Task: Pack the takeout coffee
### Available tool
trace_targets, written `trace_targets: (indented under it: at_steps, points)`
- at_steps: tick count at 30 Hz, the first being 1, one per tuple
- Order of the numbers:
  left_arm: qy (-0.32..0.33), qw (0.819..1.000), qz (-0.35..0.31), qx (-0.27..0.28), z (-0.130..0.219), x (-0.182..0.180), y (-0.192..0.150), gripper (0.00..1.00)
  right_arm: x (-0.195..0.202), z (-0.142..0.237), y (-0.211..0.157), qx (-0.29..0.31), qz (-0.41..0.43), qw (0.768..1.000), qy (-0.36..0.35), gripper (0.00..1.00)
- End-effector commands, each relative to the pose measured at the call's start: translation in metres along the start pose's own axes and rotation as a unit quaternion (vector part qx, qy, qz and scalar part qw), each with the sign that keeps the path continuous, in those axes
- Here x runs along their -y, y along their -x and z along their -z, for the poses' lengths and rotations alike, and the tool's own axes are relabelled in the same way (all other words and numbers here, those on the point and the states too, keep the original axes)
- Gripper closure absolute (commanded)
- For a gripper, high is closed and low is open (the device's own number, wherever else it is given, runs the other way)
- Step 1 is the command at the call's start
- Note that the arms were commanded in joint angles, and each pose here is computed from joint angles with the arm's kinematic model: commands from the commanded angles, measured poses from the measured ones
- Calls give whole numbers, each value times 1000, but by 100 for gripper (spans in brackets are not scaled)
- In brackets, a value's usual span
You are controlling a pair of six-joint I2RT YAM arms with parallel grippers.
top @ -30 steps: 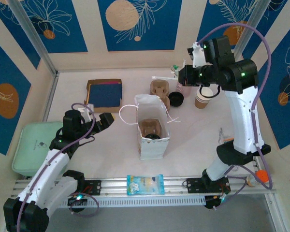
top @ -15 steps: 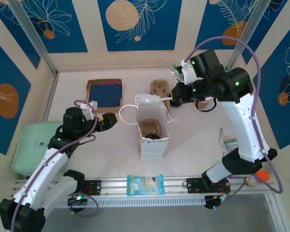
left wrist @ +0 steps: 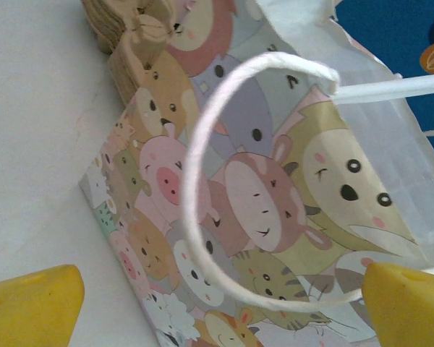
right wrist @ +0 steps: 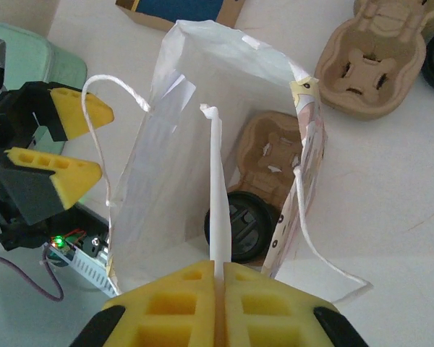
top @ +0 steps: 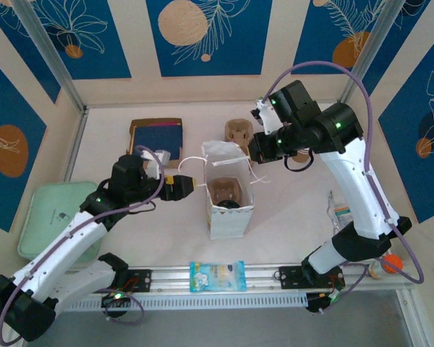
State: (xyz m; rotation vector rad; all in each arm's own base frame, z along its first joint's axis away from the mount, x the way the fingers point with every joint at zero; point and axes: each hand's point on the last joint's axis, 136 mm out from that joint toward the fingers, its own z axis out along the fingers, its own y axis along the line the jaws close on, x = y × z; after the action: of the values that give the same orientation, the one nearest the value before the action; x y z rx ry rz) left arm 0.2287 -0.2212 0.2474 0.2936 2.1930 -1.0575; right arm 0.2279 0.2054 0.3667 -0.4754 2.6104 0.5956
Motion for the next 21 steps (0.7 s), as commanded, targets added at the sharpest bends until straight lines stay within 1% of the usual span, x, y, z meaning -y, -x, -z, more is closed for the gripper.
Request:
trace_targets:
  at_steps: [1,14,21]
  points:
    - [-4,1000,-30,9,5,13,10,2,1,-15,1,-18,0,1000,-8,90]
    - [5,999,-47,3,9,18,12,2,3,-72,6,-80,7,997,-19,91]
    - [15,998,-56,9,16,18,15,2,2,-91,12,-104,16,994,-22,91]
